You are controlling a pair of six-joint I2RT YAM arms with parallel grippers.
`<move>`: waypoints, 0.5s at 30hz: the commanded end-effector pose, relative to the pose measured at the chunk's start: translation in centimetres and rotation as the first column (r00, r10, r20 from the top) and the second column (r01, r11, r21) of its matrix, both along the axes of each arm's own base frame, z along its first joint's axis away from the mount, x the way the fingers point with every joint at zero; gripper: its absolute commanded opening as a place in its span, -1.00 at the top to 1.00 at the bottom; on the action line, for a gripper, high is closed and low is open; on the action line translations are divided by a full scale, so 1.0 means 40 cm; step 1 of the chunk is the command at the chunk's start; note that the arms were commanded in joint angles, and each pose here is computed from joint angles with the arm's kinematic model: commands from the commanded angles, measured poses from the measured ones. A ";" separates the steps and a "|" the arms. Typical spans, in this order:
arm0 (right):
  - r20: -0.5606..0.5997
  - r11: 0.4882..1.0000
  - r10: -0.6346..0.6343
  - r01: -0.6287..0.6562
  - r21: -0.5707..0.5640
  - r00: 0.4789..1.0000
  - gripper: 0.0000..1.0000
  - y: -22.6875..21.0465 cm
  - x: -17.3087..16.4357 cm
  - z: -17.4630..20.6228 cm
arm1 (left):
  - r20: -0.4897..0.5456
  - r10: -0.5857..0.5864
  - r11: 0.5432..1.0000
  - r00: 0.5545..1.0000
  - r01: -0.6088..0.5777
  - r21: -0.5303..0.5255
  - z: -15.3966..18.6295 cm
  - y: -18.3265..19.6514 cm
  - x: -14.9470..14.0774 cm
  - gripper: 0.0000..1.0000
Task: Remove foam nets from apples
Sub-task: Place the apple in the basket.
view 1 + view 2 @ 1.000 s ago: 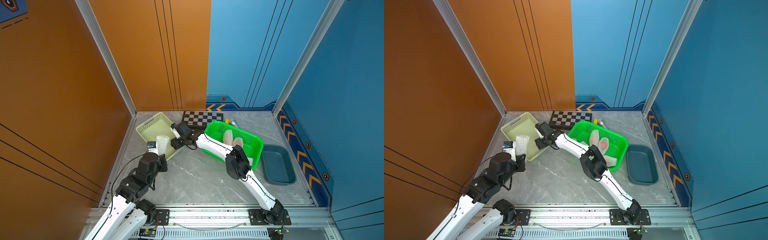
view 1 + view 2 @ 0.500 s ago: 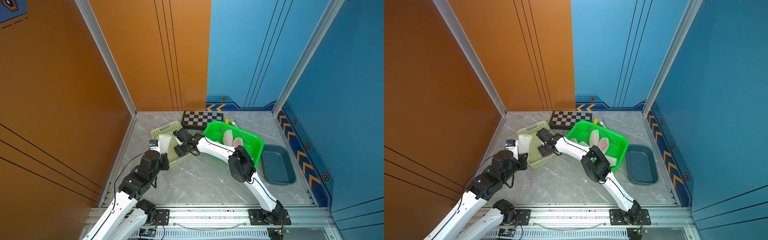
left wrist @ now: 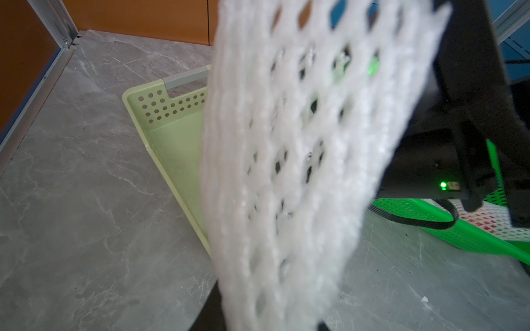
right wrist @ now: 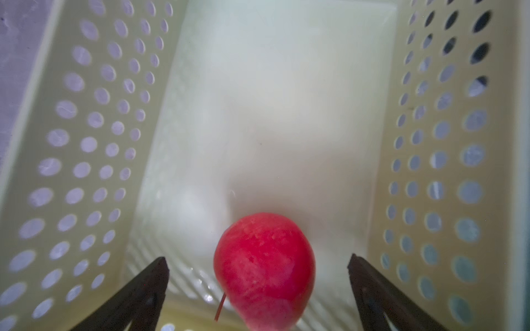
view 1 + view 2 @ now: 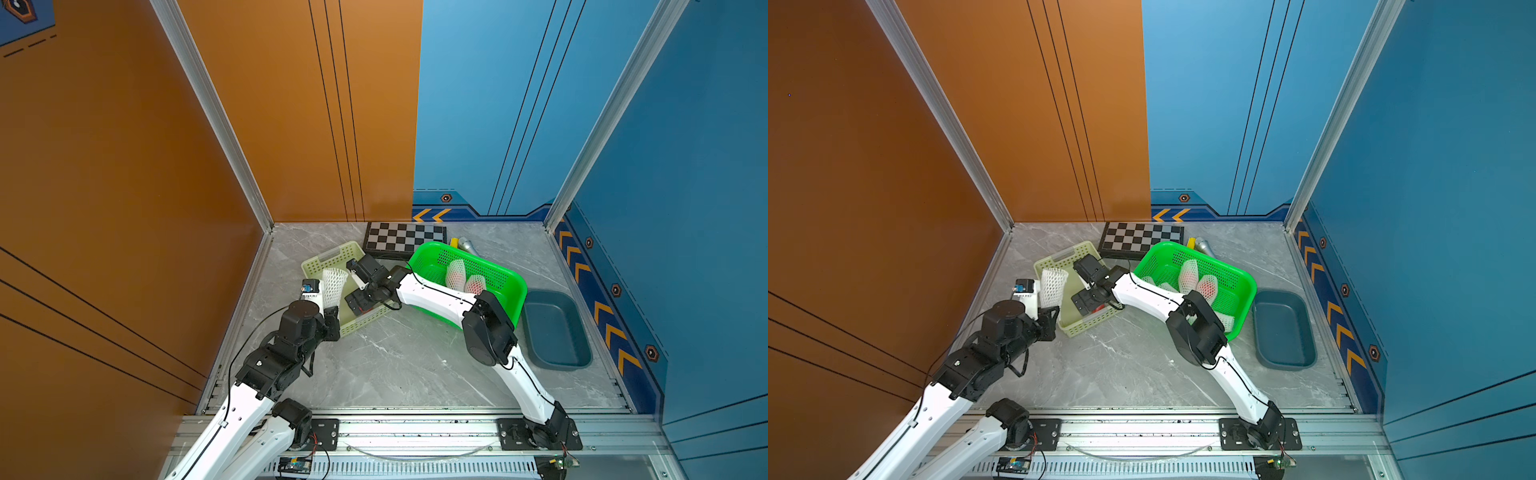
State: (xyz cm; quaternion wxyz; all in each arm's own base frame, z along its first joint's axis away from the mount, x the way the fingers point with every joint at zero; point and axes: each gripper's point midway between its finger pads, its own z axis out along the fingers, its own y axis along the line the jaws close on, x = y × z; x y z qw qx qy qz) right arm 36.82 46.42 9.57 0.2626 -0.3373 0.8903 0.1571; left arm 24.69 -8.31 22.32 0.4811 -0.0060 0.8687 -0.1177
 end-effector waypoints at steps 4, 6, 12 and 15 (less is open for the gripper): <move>0.063 0.971 -0.010 -0.005 0.237 0.998 -0.99 -0.086 0.000 0.266 | 0.097 -0.135 0.989 0.986 0.140 -0.047 0.099 -0.048 -0.007 0.45; 0.024 0.955 -0.021 0.013 0.297 0.999 -0.99 -0.137 -0.015 0.287 | 0.098 -0.210 0.973 0.973 0.217 -0.072 0.104 -0.084 -0.012 0.44; -0.007 0.855 0.094 -0.078 0.513 0.996 -1.00 -0.252 -0.106 0.389 | 0.155 -0.355 0.909 0.922 0.379 -0.174 0.136 -0.167 -0.026 0.45; 0.043 0.789 0.157 -0.151 0.596 0.987 -1.00 -0.297 -0.178 0.417 | 0.189 -0.452 0.842 0.872 0.487 -0.234 0.154 -0.221 -0.039 0.45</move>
